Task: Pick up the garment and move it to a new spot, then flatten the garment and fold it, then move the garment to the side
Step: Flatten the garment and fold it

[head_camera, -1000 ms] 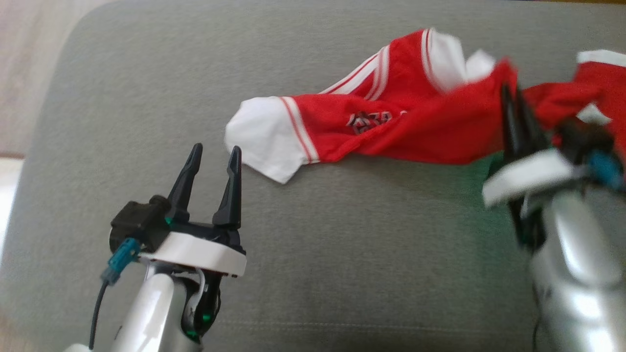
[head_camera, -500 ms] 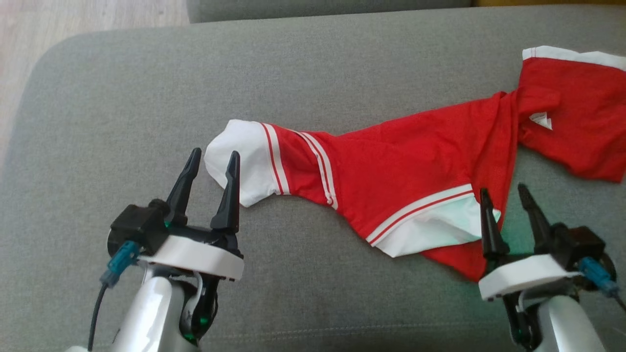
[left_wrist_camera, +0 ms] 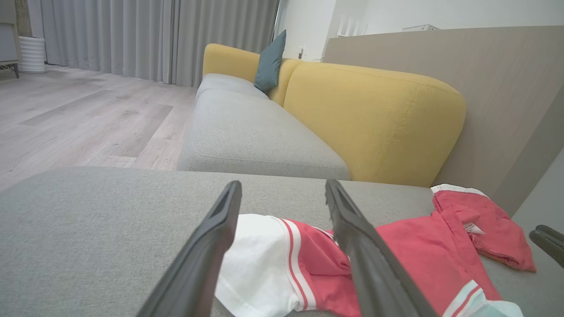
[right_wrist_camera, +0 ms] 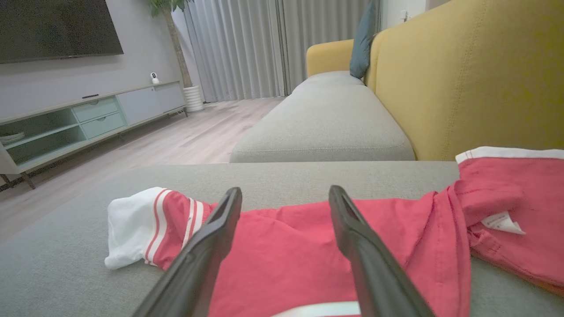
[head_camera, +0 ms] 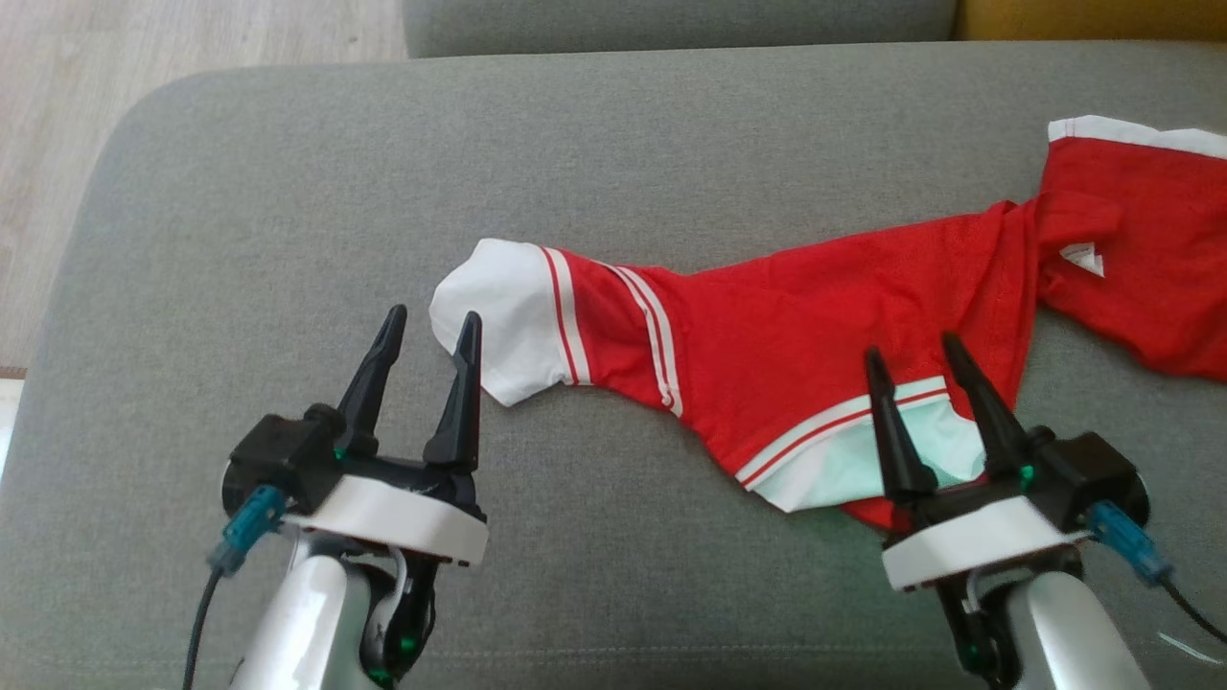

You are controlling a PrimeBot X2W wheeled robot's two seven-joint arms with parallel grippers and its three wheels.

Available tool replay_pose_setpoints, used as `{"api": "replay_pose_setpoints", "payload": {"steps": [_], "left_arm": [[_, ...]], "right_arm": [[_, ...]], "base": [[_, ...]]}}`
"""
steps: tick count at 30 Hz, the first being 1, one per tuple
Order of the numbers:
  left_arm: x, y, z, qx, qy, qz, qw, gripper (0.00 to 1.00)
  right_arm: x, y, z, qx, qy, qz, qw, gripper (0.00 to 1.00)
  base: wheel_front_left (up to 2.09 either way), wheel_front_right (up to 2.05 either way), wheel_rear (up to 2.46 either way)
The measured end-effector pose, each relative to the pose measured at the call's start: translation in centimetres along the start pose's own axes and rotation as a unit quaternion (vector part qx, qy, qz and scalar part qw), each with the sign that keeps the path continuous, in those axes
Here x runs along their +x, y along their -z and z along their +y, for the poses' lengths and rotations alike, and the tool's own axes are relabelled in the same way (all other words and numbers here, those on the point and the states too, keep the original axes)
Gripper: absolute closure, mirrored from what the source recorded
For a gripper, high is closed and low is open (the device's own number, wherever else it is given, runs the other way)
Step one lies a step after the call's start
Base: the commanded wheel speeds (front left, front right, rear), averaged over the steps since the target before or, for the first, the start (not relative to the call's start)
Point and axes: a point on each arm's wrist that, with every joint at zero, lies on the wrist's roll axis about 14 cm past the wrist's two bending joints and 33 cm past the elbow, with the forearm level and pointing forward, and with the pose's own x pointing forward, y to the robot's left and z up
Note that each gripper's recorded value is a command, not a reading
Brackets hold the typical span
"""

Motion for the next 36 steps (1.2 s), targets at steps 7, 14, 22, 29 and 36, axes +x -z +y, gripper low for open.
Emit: {"api": "replay_pose_setpoints", "payload": {"steps": [7,14,22,29,36], "left_arm": [[-0.3,0.4,0.3,0.0,-0.007,0.006,1.0,0.0],[-0.4,1.1,0.8,-0.002,-0.014,0.016,1.0,0.0],[-0.3,1.8,1.5,-0.002,-0.023,0.025,0.999,0.0],[-0.3,2.1,2.1,-0.002,-0.029,0.03,0.999,0.0],[-0.3,2.3,2.5,-0.001,-0.034,0.034,0.999,0.0]], "right_arm": [[-0.5,2.3,-0.7,0.007,0.012,0.038,0.999,0.0],[-1.7,7.4,-1.1,0.007,0.017,0.14,0.99,0.0],[-2.6,11.1,-1.4,0.004,0.015,0.211,0.977,0.0],[-1.5,11.8,-1.4,-0.003,0.006,0.221,0.975,0.0],[-1.2,12.5,-1.1,-0.005,-0.001,0.229,0.973,0.0]], "base": [[0.0,0.0,0.0],[0.0,0.0,0.0],[0.0,0.0,0.0],[0.0,0.0,0.0],[0.0,0.0,0.0]]}}
